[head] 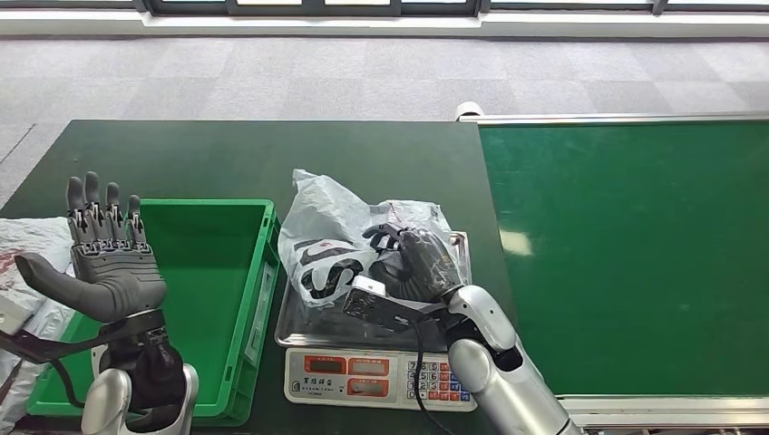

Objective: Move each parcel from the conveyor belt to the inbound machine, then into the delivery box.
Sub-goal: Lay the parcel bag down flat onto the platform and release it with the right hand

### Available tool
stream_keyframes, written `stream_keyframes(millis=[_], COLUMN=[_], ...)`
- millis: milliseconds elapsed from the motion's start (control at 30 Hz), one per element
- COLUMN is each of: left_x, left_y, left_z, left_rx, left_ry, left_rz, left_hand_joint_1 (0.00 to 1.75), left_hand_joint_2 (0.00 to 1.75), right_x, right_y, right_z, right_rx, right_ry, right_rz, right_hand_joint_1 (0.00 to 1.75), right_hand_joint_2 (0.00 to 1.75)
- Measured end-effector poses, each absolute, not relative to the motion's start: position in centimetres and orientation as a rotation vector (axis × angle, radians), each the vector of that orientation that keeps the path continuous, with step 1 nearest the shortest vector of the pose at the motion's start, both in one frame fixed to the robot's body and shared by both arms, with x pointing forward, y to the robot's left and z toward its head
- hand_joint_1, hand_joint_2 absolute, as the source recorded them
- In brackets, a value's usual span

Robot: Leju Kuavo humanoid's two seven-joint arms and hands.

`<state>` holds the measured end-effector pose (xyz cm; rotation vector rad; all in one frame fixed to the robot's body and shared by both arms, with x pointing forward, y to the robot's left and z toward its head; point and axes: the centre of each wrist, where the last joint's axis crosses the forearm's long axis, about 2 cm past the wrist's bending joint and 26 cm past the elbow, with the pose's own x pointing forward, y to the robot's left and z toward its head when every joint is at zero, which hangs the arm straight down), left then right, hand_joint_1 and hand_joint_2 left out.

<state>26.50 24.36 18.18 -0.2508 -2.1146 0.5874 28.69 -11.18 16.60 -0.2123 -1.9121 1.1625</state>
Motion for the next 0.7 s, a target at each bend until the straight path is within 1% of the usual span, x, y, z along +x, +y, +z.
stream_keyframes(millis=[200, 433, 567, 700], left_x=[25.9, 25.1, 25.1, 25.0], left_y=[24.8, 26.1, 26.4, 26.4], left_z=[18.6, 19.4, 19.6, 19.7], left_rx=[-0.176, -0.009, 0.013, 0.016], left_ry=[-2.174, -2.252, -2.263, -2.267], left_rz=[0.601, 0.526, 0.501, 0.501], left_hand_joint_1=[0.00, 0.00, 0.00, 0.00], left_hand_joint_2=[0.00, 0.00, 0.00, 0.00], right_x=[28.1, 26.4, 25.6, 25.1], right_y=[-11.9, -16.1, -18.2, -18.9], right_z=[16.3, 18.1, 19.0, 19.5], right_rx=[-0.131, 0.133, 0.128, 0.114], right_ry=[-1.974, -2.145, -2.194, -2.215], right_rz=[1.087, 0.791, 0.725, 0.707], right_hand_joint_1=[0.00, 0.00, 0.00, 0.00], right_hand_joint_2=[1.75, 1.75, 1.75, 1.75])
